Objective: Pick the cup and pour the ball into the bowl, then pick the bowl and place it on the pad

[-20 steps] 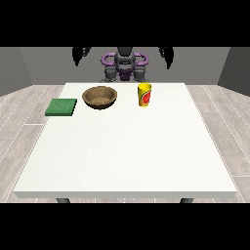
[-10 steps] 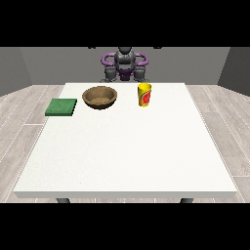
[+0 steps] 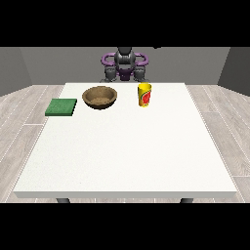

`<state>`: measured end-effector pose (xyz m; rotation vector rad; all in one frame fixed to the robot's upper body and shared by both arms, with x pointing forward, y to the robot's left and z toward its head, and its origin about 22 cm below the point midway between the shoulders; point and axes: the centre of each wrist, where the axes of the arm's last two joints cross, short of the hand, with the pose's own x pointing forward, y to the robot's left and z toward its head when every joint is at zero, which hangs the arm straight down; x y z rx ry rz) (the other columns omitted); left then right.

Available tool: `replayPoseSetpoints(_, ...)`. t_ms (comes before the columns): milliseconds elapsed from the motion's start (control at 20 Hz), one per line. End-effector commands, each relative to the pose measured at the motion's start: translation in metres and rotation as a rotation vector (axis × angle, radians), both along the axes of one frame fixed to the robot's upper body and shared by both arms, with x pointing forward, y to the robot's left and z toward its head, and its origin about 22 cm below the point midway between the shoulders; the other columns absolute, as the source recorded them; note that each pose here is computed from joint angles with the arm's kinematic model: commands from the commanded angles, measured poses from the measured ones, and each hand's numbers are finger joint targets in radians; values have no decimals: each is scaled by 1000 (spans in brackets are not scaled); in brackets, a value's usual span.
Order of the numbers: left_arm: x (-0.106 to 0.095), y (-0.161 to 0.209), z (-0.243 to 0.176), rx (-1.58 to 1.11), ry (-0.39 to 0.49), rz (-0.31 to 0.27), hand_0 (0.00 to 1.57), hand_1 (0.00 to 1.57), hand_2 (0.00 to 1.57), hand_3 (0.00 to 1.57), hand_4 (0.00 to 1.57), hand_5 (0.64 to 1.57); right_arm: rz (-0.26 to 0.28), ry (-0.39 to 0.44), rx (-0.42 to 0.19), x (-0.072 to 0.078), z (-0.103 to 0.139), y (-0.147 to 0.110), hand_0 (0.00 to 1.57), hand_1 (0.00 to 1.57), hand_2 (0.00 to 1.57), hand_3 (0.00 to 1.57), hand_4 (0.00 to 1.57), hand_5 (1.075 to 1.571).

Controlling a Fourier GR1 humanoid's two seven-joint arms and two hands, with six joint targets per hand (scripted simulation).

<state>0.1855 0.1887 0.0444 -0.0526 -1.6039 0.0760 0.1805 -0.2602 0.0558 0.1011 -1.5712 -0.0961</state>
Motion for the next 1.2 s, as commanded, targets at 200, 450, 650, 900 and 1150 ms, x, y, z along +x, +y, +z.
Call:
replayPoseSetpoints(200, 20, 4, -33, 72, -181, 4, 0, 0, 0, 0, 0, 1511, -9, -165, -6, 7, -38, -24, 0, 0, 0, 0, 361, 1571)
replayPoseSetpoints(450, 61, -5, -44, 120, -300, 88, 0, 0, 0, 0, 0, 1495, 73, -264, -14, 25, -26, -27, 0, 0, 0, 0, 303, 1571)
replayPoseSetpoints(650, 79, -12, -48, 150, -337, 90, 0, 0, 0, 0, 0, 1494, 54, -277, -13, 36, -38, -47, 0, 0, 0, 0, 283, 1571)
replayPoseSetpoints(900, 88, 7, -69, 189, -299, 104, 0, 0, 0, 0, 0, 1474, 16, -245, -45, 32, -62, -66, 0, 0, 0, 0, 242, 1570)
replayPoseSetpoints(1150, 116, 20, -85, 186, -288, 93, 0, 0, 0, 0, 0, 1454, 41, -252, -29, 52, -46, -69, 0, 0, 0, 0, 243, 1571)
